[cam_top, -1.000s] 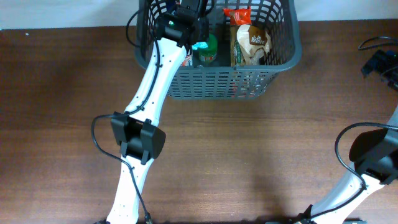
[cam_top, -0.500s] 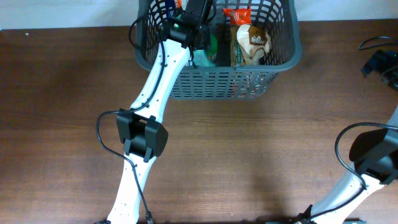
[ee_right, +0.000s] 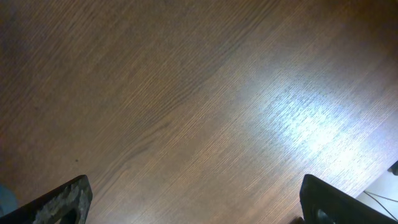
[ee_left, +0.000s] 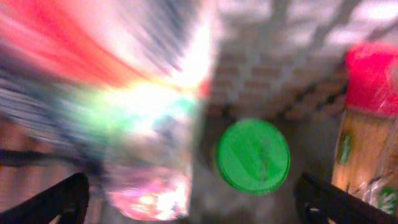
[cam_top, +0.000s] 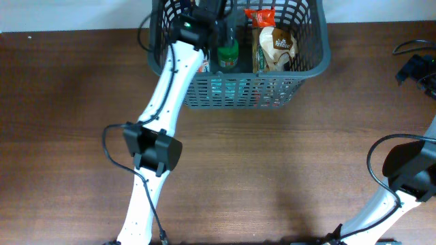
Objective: Pack container
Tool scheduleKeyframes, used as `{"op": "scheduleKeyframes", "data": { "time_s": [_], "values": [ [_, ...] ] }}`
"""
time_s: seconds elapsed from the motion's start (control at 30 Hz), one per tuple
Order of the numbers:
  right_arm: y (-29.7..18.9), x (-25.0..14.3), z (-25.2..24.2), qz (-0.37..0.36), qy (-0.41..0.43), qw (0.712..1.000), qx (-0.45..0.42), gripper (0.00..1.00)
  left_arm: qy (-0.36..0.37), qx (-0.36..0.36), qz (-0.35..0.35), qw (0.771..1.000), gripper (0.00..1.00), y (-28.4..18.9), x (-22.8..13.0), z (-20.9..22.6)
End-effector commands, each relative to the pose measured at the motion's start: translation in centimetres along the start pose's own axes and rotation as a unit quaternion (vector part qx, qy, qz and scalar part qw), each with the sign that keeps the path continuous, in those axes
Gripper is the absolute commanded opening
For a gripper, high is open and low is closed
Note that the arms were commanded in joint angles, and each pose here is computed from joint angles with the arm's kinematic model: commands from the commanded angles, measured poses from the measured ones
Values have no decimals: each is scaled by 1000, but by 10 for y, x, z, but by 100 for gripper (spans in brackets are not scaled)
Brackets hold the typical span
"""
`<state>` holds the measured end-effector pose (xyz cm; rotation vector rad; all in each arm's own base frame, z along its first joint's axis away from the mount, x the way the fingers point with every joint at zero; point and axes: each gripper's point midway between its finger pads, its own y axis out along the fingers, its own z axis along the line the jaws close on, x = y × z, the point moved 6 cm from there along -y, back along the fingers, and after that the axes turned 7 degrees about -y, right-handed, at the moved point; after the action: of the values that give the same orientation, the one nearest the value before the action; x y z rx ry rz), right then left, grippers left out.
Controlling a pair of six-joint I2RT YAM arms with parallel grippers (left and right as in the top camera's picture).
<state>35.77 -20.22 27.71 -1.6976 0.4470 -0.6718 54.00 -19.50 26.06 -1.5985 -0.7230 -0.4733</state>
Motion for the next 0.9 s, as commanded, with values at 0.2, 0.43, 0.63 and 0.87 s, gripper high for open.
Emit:
{"op": "scheduleKeyframes", "data": {
  "time_s": [0.2, 0.43, 0.63, 0.87],
  "values": [
    [3, 1, -4, 2, 7, 1000, -9, 99, -82, 44, -162, 982, 99, -194, 89, 97],
    [3, 1, -4, 2, 7, 1000, -9, 99, -101, 80, -150, 980, 99, -256, 75, 141],
    [3, 1, -4, 2, 7, 1000, -9, 99, -103, 108, -149, 978, 99, -305, 55, 159],
    [3, 1, -4, 2, 7, 1000, -9, 99, -103, 111, -158, 976, 99, -360, 31, 171]
  ]
}}
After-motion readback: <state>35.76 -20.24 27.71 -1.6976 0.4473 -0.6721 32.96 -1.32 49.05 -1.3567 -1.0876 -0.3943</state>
